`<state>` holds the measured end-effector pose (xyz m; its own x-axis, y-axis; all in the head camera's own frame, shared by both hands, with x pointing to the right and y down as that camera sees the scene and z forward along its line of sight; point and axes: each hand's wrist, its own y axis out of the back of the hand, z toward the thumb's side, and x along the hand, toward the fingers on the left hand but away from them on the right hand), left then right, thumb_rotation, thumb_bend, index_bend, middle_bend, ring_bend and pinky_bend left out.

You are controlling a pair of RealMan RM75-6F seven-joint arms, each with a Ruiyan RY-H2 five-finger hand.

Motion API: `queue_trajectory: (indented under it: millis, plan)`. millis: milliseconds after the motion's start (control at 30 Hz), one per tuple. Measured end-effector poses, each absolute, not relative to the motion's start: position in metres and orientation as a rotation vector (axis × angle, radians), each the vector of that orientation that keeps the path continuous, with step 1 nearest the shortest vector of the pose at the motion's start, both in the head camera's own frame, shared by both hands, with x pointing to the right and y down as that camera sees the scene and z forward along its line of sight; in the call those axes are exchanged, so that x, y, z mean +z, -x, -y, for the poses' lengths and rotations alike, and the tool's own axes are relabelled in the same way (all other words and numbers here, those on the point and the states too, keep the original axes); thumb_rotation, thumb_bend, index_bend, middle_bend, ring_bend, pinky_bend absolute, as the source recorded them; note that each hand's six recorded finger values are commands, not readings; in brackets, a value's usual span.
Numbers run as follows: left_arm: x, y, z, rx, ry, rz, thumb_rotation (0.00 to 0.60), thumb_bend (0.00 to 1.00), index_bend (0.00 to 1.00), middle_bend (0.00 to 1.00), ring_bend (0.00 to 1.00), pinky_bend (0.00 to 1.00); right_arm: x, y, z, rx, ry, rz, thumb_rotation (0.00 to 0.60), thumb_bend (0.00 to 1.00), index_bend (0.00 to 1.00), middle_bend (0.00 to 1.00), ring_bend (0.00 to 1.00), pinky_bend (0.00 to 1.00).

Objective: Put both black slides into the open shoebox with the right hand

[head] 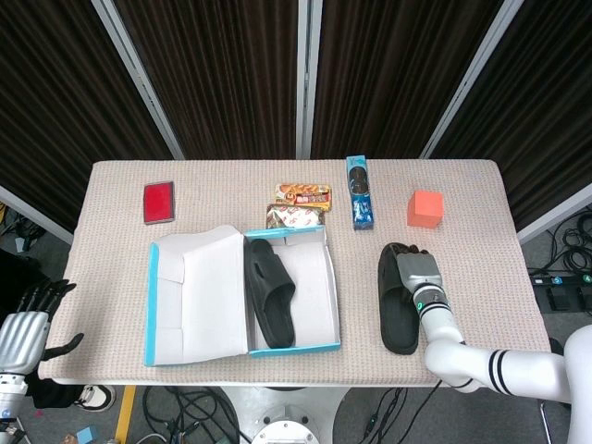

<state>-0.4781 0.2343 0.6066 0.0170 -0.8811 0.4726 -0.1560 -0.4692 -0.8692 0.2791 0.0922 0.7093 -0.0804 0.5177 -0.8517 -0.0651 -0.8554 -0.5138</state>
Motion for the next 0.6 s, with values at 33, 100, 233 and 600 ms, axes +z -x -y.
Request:
queue_trajectory:
  millis: [33, 100, 233, 600]
  plan:
    - [0.6065, 0.4775, -0.2344, -1.502, 1.680, -1.068, 0.600, 0.20, 0.14, 0.12, 0.04, 0.08, 0.7101, -0.2781, -0.0924, 1.990, 1.804, 0.489, 0.600, 0.05, 0.06, 0.17, 0.02, 0.11]
    - [0.6067, 0.4769, -0.2346, -1.501, 1.681, -1.067, 0.600, 0.20, 0.14, 0.12, 0.04, 0.08, 0.7115, -0.2762, -0.0926, 1.988, 1.801, 0.491, 0.600, 0.06, 0.09, 0.18, 0.04, 0.11]
    - [0.6061, 0.4774, -0.2348, -1.501, 1.681, -1.074, 0.600, 0.19, 0.14, 0.12, 0.04, 0.08, 0.7131, -0.2742, -0.0925, 1.985, 1.790, 0.502, 0.600, 0.09, 0.16, 0.24, 0.10, 0.12]
    - [0.6077, 0.4755, -0.2352, -1.506, 1.682, -1.058, 0.600, 0.20, 0.14, 0.12, 0.04, 0.08, 0.7132, -0.2775, -0.0912, 1.981, 1.766, 0.555, 0.600, 0.16, 0.32, 0.38, 0.27, 0.23]
